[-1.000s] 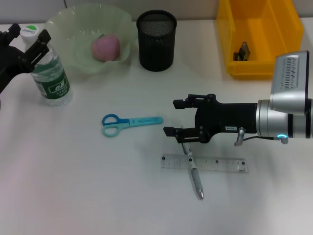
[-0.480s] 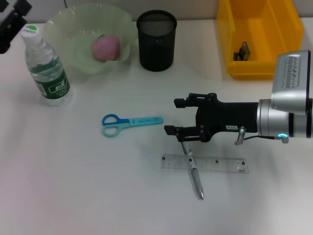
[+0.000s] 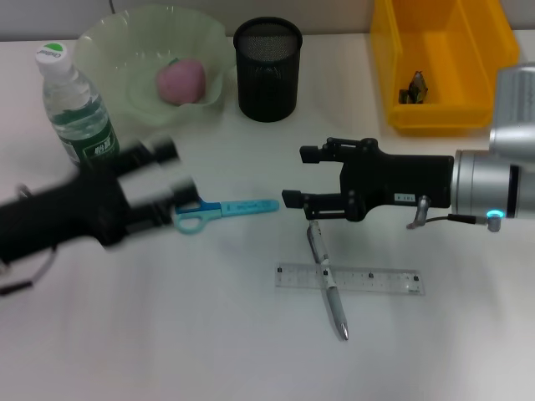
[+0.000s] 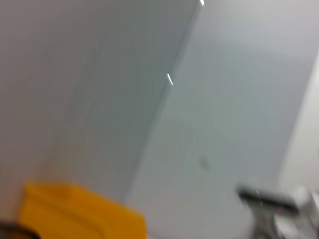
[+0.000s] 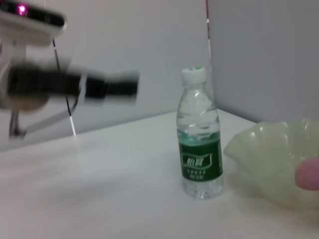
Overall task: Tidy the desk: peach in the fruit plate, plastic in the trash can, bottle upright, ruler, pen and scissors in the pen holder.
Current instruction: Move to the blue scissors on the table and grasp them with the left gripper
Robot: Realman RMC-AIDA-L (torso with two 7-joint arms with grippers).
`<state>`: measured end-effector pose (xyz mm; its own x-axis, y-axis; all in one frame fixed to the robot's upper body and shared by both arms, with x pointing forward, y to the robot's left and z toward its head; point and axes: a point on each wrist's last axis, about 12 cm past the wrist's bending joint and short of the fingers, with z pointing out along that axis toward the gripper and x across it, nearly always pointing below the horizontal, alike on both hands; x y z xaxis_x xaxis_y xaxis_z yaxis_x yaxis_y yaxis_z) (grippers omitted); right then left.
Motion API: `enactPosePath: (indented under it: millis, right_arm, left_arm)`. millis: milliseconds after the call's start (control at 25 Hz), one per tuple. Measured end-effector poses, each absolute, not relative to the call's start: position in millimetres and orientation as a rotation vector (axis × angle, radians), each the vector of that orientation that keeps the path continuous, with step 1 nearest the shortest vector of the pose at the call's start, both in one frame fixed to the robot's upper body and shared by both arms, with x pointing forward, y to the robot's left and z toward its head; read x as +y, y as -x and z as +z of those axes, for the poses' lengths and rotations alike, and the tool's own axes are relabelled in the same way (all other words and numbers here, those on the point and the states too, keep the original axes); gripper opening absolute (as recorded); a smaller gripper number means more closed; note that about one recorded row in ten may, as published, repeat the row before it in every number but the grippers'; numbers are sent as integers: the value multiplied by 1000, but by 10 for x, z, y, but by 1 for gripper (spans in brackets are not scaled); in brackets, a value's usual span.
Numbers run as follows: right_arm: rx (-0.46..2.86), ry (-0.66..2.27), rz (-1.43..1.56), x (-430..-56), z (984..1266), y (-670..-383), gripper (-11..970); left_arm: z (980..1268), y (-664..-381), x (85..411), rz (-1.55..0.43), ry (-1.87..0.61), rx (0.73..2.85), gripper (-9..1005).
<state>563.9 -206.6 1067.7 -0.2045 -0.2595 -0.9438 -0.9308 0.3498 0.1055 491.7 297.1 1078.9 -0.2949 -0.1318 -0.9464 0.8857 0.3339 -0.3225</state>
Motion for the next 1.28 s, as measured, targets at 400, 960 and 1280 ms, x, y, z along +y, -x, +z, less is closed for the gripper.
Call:
enactPosePath:
  millis: [400,960,1280]
  right_arm:
    - [1868,1090,941,-2108,11119,-5915,779]
    - [1878,1221,896,-1993,11090,-5919,779]
    - [1758,1167,935,-2175,10822,-5639,778]
  left_arm:
    - [10443,-4825,2730,-1083,-880,1651,793]
    - [10500,-4931,2668,-1066,-921,1621,793]
    - [10684,-5163,2564,-1095,-969,1602,793]
